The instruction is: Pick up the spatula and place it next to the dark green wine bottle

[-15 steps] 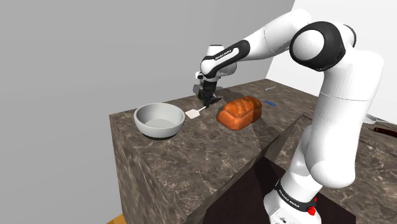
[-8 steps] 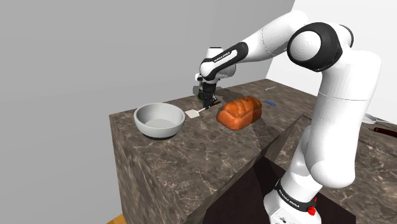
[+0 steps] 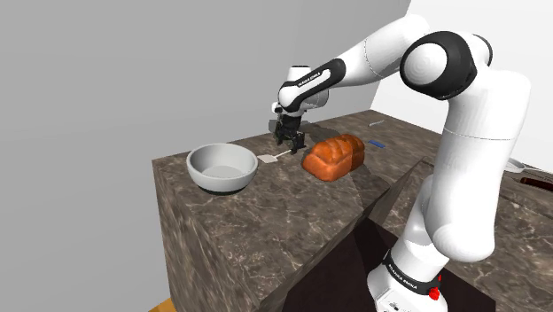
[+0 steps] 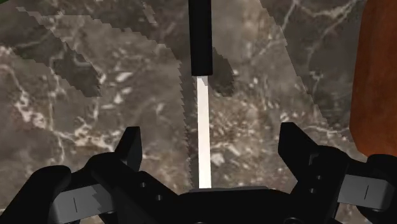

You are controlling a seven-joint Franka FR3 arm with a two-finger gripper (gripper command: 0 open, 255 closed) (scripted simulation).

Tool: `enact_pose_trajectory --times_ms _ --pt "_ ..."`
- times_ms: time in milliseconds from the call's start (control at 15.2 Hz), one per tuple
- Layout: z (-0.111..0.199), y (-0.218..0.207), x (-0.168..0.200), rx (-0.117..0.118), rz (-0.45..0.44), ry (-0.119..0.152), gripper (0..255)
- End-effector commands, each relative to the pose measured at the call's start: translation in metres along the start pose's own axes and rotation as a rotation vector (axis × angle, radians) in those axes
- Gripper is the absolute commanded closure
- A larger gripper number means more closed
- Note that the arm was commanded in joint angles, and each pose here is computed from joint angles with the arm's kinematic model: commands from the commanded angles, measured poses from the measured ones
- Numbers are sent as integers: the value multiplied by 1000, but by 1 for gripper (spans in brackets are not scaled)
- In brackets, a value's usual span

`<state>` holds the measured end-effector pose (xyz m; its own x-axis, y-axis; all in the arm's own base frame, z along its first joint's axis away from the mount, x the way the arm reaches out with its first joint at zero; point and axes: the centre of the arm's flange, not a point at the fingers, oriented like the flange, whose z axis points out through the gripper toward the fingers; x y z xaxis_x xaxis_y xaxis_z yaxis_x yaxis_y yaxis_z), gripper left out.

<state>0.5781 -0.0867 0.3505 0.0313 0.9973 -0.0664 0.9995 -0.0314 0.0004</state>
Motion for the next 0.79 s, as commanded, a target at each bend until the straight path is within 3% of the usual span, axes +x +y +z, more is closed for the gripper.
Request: enact_pose_trajectory --times_ms 0,198,726 --pt "-13 0 0 0 0 0 0" --pt "-50 0 0 0 0 0 0" --pt "-50 0 0 0 0 0 0"
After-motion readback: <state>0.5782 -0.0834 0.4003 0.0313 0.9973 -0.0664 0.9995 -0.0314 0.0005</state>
